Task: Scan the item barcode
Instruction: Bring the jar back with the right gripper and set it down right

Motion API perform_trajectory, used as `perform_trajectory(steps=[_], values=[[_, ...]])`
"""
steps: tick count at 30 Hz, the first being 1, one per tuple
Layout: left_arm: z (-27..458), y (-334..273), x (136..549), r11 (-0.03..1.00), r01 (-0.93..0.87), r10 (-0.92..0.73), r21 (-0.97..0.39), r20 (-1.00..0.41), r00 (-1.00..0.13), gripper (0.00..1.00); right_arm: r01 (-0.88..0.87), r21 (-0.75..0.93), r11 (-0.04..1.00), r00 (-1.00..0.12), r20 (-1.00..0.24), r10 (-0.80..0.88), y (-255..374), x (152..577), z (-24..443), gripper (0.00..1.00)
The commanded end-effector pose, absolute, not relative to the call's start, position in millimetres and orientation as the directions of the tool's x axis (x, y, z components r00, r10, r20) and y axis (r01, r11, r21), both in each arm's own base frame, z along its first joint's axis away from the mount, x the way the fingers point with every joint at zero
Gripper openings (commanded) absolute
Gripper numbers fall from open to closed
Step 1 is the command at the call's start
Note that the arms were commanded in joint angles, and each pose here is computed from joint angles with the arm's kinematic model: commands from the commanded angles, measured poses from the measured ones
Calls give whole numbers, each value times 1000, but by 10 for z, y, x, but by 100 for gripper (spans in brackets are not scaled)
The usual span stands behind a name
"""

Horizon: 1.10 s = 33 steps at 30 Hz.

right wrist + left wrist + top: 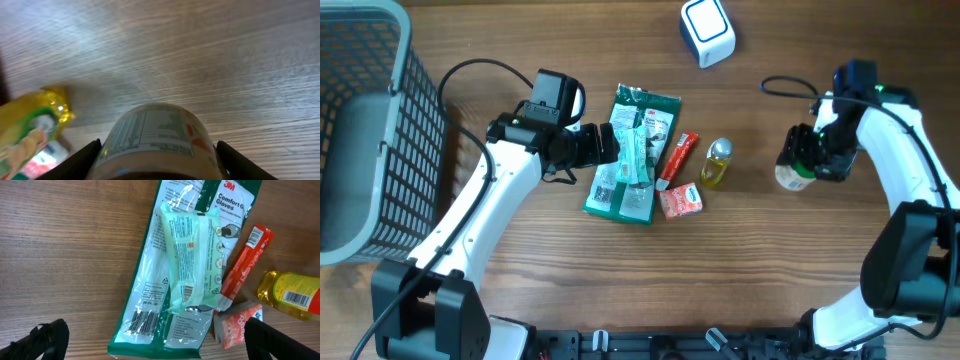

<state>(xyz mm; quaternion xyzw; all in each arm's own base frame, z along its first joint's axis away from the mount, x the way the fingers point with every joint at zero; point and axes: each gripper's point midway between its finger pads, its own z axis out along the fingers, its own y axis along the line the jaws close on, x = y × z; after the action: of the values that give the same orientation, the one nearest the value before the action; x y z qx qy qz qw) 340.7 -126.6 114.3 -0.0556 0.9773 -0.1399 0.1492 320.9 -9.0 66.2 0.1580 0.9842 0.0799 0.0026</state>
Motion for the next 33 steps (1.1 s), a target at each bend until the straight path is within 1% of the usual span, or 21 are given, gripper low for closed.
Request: perform_trajectory(steps=[1, 6, 10, 24, 25, 33], values=[[1152, -1276, 3425, 954, -57, -144, -295, -279, -949, 100, 385, 91, 918, -923, 18, 385, -211, 3149, 531, 17], [1152, -1276, 3425, 954, -57, -144, -295, -279, -949, 100, 395, 76, 915, -918, 7, 396, -242, 3150, 492, 19], [1151, -1276, 3424, 954, -58, -144, -295, -279, -949, 100, 393, 76, 916, -919, 8, 394, -241, 3149, 492, 23], [1151, -1276, 3424, 954, -58, -144, -295, -279, -949, 100, 394, 74, 916, -919, 14, 394, -239, 3132, 490, 26], [1152, -1276, 3425, 954, -58, -144, -295, -279, -949, 100, 394, 74, 916, -919, 14, 394, -240, 3132, 490, 29], [1152, -1276, 3425, 954, -58, -144, -295, -279, -949, 100, 394, 74, 916, -919, 15, 394, -239, 3129, 490, 31]])
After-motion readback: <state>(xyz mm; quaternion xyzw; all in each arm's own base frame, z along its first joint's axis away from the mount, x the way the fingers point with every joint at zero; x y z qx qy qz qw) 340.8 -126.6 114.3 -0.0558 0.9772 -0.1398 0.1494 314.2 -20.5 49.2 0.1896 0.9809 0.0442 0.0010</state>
